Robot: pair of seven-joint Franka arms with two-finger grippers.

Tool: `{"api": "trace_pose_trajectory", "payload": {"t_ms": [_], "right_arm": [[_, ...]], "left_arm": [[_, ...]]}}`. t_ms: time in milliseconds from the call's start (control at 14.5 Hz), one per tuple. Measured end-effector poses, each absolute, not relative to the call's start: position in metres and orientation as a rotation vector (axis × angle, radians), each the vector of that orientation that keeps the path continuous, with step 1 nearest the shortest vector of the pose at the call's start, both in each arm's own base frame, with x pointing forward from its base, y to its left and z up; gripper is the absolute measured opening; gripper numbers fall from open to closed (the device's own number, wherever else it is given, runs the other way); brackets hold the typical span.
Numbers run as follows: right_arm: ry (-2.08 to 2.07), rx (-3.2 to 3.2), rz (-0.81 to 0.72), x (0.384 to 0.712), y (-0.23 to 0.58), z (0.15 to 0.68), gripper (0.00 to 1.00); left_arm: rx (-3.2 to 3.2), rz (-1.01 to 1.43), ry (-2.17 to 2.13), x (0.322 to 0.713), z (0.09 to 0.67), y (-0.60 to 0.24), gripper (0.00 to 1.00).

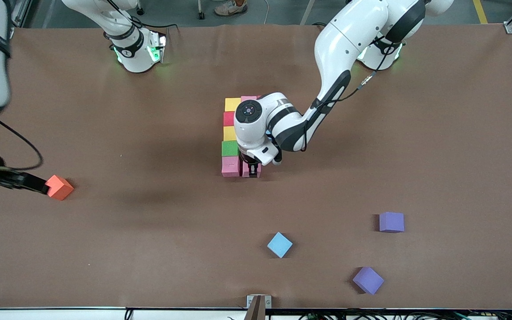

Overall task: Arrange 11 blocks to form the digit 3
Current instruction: 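Place the pink cube below the green cube while the right gripper withdraws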

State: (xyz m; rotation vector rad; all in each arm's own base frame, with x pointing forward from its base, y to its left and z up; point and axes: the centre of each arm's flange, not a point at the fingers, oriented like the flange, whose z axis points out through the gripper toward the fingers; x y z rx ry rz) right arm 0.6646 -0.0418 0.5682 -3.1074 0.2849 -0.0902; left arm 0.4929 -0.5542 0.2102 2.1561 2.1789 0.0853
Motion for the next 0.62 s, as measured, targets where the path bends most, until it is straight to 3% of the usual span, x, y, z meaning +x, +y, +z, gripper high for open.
{"api": "trace_pose_trajectory", "payload": {"t_ms": [275,620], "right_arm": [[0.235,-3.104,-0.130,0.625,-0.037,0.626,1.00],[0.194,-3.115,-0.074,0.616,-0.053,0.620,1.00]], "left_arm": [[2.170,0.101,2.174,0.489,0.202,-0.557,0.27],[2.173,0.120,2.163,0.487,0.202,-0.559,0.27]]}}
